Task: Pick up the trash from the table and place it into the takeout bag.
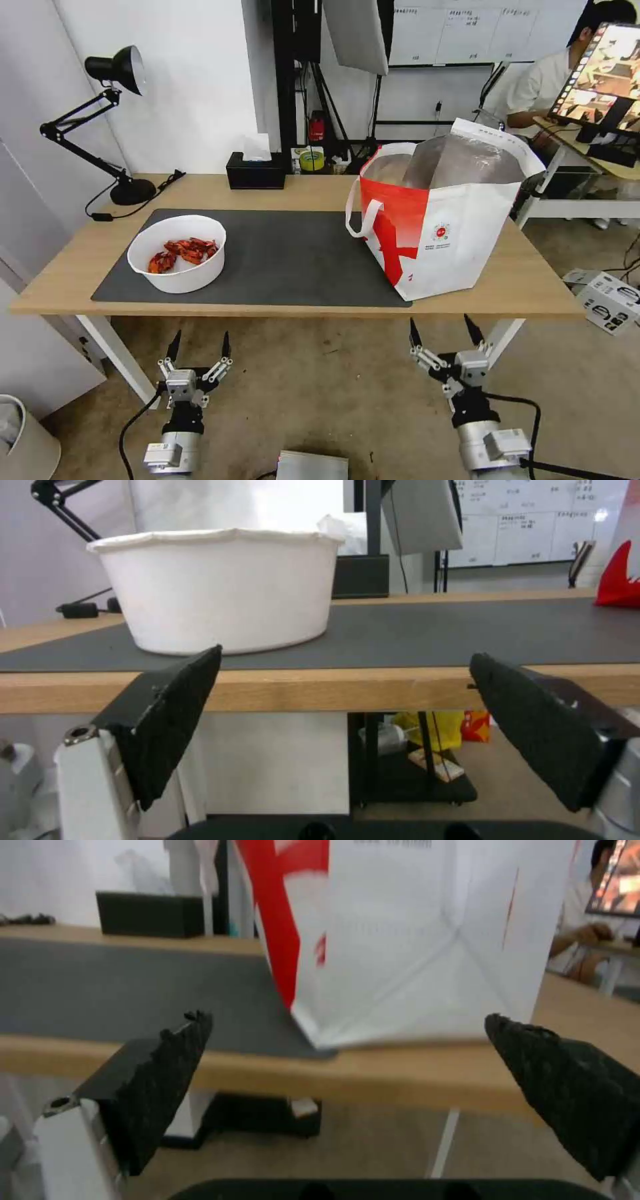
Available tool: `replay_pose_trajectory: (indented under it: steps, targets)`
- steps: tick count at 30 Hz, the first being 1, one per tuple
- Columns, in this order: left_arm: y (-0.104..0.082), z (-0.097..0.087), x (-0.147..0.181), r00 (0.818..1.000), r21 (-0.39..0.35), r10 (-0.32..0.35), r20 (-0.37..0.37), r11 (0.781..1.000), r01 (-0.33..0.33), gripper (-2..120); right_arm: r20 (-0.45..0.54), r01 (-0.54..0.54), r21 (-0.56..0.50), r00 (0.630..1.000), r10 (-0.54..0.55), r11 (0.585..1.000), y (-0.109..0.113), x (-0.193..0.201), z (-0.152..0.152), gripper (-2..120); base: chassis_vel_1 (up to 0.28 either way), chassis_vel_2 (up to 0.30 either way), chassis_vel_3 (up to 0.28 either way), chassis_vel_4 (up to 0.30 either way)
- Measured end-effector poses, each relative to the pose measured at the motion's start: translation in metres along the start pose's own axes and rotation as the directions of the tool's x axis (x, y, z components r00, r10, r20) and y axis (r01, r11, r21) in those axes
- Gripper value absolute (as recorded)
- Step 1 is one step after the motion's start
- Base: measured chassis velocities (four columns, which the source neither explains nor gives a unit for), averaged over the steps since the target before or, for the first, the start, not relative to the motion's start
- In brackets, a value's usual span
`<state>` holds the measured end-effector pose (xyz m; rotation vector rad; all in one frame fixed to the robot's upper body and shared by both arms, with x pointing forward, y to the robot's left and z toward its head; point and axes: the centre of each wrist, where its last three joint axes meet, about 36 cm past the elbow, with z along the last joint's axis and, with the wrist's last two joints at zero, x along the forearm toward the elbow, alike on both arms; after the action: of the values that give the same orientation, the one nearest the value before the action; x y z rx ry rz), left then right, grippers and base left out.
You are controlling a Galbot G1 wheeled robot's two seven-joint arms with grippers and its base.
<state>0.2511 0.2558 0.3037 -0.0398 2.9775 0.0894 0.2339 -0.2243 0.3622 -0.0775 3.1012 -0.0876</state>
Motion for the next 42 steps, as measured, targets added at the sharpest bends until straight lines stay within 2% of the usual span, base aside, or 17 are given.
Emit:
replay_pose_trajectory:
  steps: [5, 19, 24, 26, 27, 30, 31, 33, 34, 36, 37, 38, 41, 42]
  targets:
    - [0.001, 0.000, 0.001, 1.000, -0.001, -0.001, -0.002, 1.000, 0.001, 100, -0.016, 0.000, -0.008, 1.000, -0.001, 1.000, 0.002, 0.001, 0.010, 100, 0.000, 0.000, 0.000, 0.000]
    - [0.003, 0.002, 0.003, 1.000, -0.007, -0.004, -0.001, 1.000, 0.004, 100, -0.008, 0.000, -0.012, 1.000, 0.000, 1.000, 0.003, -0.003, 0.010, 100, 0.000, 0.000, 0.000, 0.000]
    - [0.007, -0.008, 0.000, 1.000, -0.010, -0.004, 0.016, 1.000, 0.004, 100, -0.008, 0.000, -0.014, 1.000, 0.000, 1.000, 0.004, -0.004, 0.010, 100, 0.000, 0.000, 0.000, 0.000]
    - [0.013, -0.029, -0.008, 1.000, 0.012, -0.014, 0.022, 1.000, 0.014, 100, -0.007, 0.002, -0.016, 1.000, -0.002, 1.000, 0.005, -0.004, 0.010, 100, 0.000, 0.000, 0.000, 0.000]
    - [0.013, -0.029, -0.008, 1.000, 0.012, -0.014, 0.022, 1.000, 0.014, 100, -0.007, 0.002, -0.016, 1.000, -0.002, 1.000, 0.005, -0.004, 0.010, 100, 0.000, 0.000, 0.000, 0.000]
    - [0.030, -0.071, -0.028, 0.999, 0.056, -0.034, 0.010, 0.998, 0.034, 100, -0.004, 0.009, -0.019, 1.000, -0.009, 1.000, 0.007, -0.005, 0.010, 100, 0.000, 0.000, 0.000, 0.000]
    - [0.030, -0.071, -0.028, 0.999, 0.056, -0.034, 0.010, 0.998, 0.034, 100, -0.004, 0.009, -0.019, 1.000, -0.009, 1.000, 0.007, -0.005, 0.010, 100, 0.000, 0.000, 0.000, 0.000]
    - [0.044, -0.100, -0.041, 0.999, 0.095, -0.049, -0.006, 0.994, 0.049, 100, 0.000, 0.022, -0.019, 1.000, -0.022, 1.000, 0.009, -0.008, 0.010, 100, 0.000, 0.000, 0.000, 0.000]
    - [0.044, -0.100, -0.041, 0.999, 0.095, -0.049, -0.006, 0.994, 0.049, 100, 0.000, 0.022, -0.019, 1.000, -0.022, 1.000, 0.009, -0.008, 0.010, 100, 0.000, 0.000, 0.000, 0.000]
    - [0.060, -0.130, -0.056, 0.997, 0.137, -0.069, -0.029, 0.988, 0.073, 100, 0.005, 0.037, -0.015, 0.999, -0.037, 0.999, 0.010, -0.011, 0.010, 100, 0.000, 0.000, 0.000, 0.000]
    - [0.065, -0.138, -0.061, 0.997, 0.150, -0.072, -0.041, 0.986, 0.077, 100, 0.006, 0.039, -0.015, 0.999, -0.039, 0.999, 0.011, -0.011, 0.010, 100, 0.000, 0.000, 0.000, 0.000]
    - [0.065, -0.138, -0.061, 0.997, 0.150, -0.072, -0.041, 0.986, 0.077, 100, 0.006, 0.039, -0.015, 0.999, -0.039, 0.999, 0.011, -0.011, 0.010, 100, 0.000, 0.000, 0.000, 0.000]
    - [0.077, -0.170, -0.082, 0.990, 0.224, -0.070, -0.123, 0.970, 0.097, 100, 0.007, 0.046, -0.009, 0.999, -0.046, 0.999, 0.010, -0.012, 0.009, 100, 0.000, 0.000, 0.000, 0.000]
    - [0.077, -0.170, -0.082, 0.990, 0.224, -0.070, -0.123, 0.970, 0.097, 100, 0.007, 0.046, -0.009, 0.999, -0.046, 0.999, 0.010, -0.012, 0.009, 100, 0.000, 0.000, 0.000, 0.000]
